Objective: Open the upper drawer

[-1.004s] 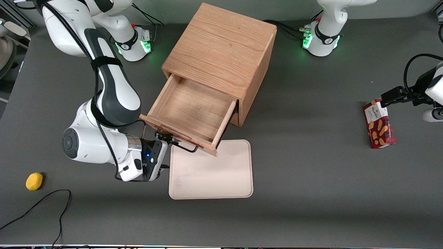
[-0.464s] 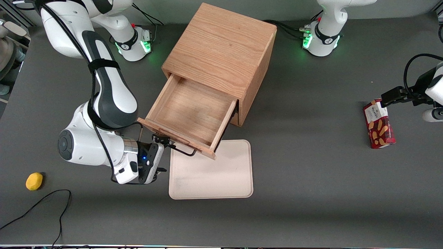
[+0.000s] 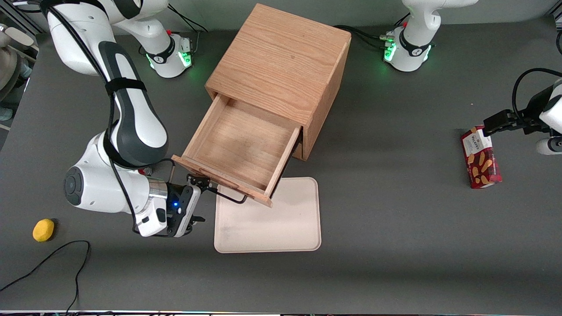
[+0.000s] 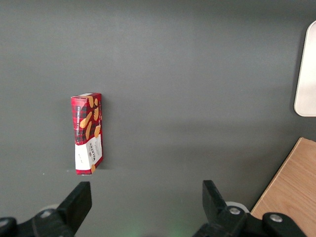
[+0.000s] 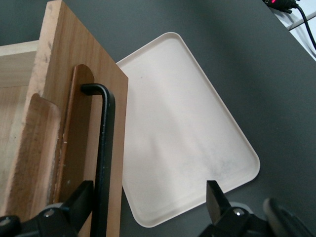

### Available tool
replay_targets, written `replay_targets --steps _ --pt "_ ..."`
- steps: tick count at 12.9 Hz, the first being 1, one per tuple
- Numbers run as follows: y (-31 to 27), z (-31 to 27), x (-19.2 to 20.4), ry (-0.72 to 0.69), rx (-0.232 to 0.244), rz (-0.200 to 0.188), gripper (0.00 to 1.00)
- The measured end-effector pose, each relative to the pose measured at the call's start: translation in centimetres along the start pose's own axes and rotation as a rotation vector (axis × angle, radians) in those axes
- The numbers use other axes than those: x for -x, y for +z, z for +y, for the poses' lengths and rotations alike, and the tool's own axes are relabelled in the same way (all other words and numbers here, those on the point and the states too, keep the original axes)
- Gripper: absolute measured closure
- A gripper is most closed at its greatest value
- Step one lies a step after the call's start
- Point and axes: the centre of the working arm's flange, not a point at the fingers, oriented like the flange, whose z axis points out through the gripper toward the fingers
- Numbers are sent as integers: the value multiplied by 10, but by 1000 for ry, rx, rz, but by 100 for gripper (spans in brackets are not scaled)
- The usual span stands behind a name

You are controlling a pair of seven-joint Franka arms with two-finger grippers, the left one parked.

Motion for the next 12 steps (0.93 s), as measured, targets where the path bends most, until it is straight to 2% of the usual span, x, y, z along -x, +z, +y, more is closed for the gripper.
replay_targets --steps 4,10,12 --pt "-8 1 -4 -6 12 12 0" --pt "-45 -6 -25 -23 51 56 0" --pt "-74 -5 -25 54 92 57 0"
